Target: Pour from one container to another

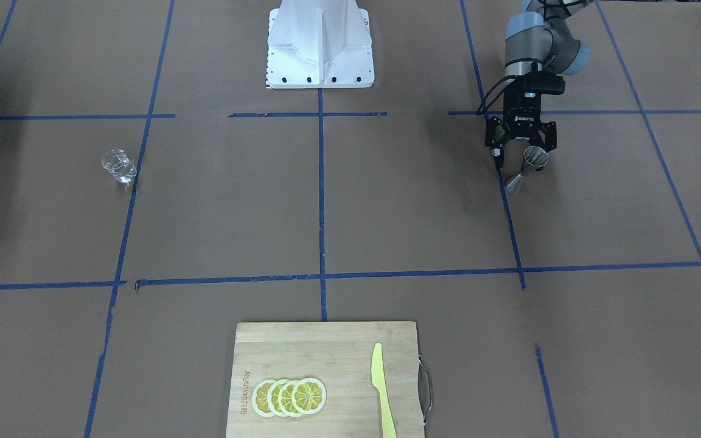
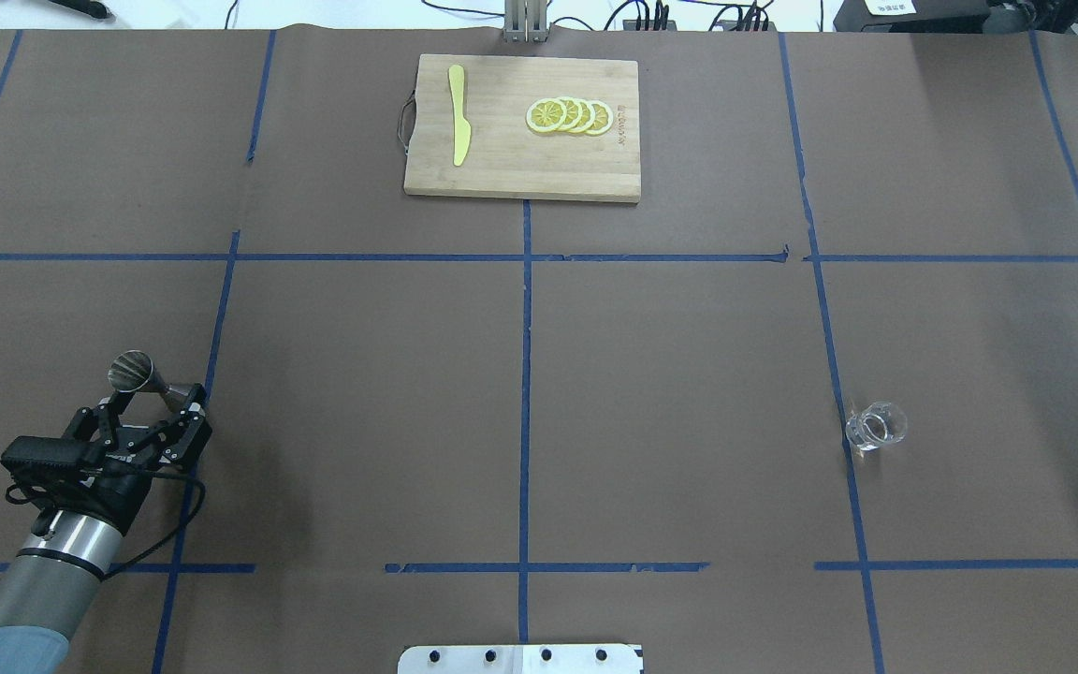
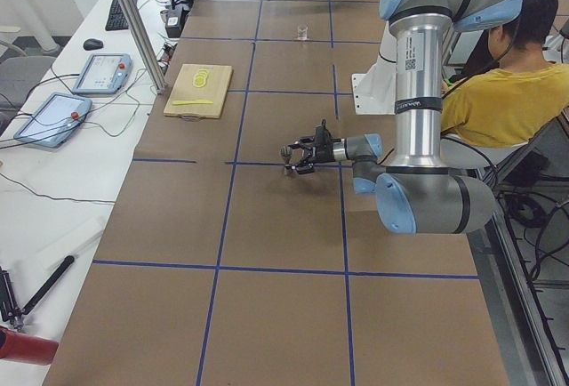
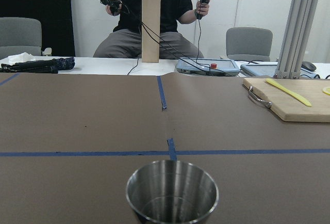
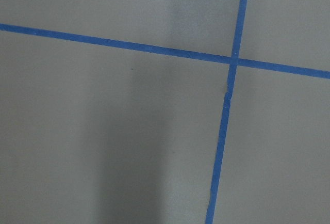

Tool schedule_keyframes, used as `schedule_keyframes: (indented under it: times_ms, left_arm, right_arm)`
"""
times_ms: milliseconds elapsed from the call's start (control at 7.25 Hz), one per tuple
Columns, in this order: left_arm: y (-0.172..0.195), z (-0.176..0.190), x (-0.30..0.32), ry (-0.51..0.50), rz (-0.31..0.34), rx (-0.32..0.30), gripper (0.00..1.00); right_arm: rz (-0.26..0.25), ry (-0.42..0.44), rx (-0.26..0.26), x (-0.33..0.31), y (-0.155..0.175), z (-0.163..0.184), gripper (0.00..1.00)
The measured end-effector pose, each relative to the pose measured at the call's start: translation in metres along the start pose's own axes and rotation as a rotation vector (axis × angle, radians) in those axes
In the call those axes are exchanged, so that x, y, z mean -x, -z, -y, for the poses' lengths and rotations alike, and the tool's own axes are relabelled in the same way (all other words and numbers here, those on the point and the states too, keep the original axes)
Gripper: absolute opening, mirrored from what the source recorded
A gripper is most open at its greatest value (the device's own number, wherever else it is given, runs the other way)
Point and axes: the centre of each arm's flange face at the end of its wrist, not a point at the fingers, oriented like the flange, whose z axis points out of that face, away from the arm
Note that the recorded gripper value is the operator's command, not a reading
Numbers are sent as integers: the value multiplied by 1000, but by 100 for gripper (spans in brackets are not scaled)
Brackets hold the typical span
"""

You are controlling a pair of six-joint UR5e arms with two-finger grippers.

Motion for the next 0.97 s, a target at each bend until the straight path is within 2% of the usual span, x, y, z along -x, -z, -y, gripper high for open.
schedule_keyframes:
  times_ms: [276,552,966]
  left_arm:
    - [-2,-5,6,21,-14,17,75]
    - [-2,-6,11,27,-18,26,71]
    - [-5,-2,14,27,-13,20,71]
  right_arm:
    - [0,2,-2,1,1,0,100]
    - [0,3,-4,2,1,1,100]
    - [-1,4,-4,2,2,1,100]
